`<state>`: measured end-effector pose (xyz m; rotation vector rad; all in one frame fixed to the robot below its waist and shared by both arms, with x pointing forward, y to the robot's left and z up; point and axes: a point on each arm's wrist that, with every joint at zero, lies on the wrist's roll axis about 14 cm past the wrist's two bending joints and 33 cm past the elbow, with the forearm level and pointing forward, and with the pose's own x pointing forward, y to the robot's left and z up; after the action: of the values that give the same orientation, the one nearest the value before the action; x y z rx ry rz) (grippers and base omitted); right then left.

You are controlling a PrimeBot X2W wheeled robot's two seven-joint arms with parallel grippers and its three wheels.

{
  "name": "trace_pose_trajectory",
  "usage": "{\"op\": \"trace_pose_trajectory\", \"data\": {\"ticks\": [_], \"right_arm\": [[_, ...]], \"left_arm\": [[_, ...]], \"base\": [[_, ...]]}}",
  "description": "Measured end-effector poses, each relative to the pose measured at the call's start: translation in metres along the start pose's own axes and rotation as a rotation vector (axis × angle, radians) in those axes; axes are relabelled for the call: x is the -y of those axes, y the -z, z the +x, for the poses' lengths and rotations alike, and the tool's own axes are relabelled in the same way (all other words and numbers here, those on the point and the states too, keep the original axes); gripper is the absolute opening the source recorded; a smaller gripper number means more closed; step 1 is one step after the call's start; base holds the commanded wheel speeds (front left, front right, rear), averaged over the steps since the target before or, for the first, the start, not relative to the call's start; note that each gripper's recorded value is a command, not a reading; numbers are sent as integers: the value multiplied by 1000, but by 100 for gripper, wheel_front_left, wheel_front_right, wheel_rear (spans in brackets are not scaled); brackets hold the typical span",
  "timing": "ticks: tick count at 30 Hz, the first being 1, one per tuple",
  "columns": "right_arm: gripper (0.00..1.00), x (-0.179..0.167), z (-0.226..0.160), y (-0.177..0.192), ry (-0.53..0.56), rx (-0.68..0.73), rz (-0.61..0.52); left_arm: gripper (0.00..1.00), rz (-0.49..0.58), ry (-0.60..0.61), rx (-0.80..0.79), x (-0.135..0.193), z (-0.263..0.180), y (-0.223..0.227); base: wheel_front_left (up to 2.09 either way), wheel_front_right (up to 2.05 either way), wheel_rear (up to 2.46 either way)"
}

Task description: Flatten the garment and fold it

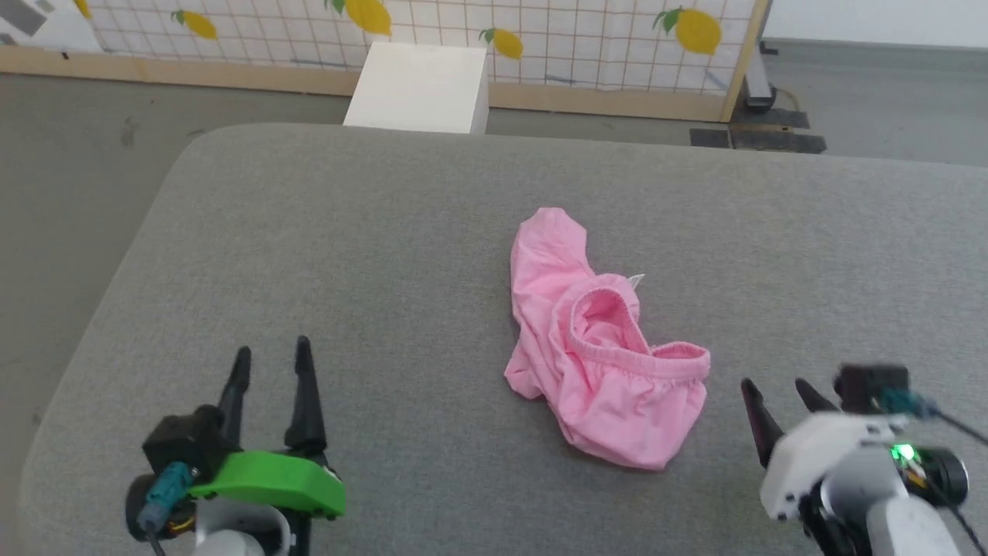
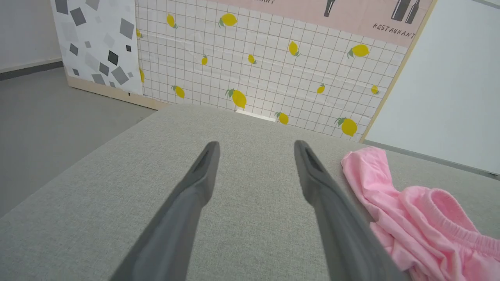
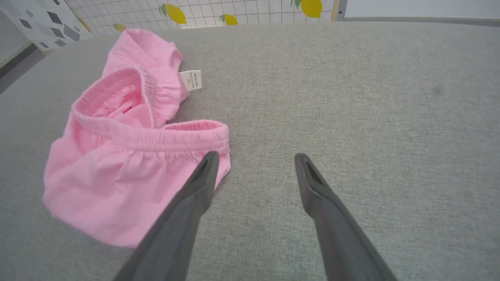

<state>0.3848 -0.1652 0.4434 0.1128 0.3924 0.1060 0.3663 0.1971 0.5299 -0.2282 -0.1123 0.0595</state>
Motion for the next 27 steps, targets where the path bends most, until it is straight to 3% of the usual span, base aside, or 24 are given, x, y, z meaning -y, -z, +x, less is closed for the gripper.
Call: {"op": "trace_pose_trajectory", "data": {"ticks": [10, 20, 21, 22, 23, 27], "right_arm": [[100, -23, 55, 23, -45, -356, -240], [100, -50, 88, 53, -138, -442, -300], [49, -50, 90, 53, -142, -445, -298], [15, -51, 92, 52, -146, -442, -290], [0, -51, 94, 51, -148, -436, -285], [0, -48, 95, 37, -148, -364, -210]], "left_arm": [[100, -40, -31, -51, -1, 0, 23], [100, -49, -86, -99, -16, 7, 43], [100, -45, -89, -104, -18, 7, 45], [100, -41, -91, -109, -19, 7, 47], [100, -37, -89, -111, -19, 7, 48], [100, -35, -72, -112, -15, 11, 50]], "base": [[0, 0, 0], [0, 0, 0], [0, 0, 0], [0, 0, 0], [0, 0, 0], [0, 0, 0]]}}
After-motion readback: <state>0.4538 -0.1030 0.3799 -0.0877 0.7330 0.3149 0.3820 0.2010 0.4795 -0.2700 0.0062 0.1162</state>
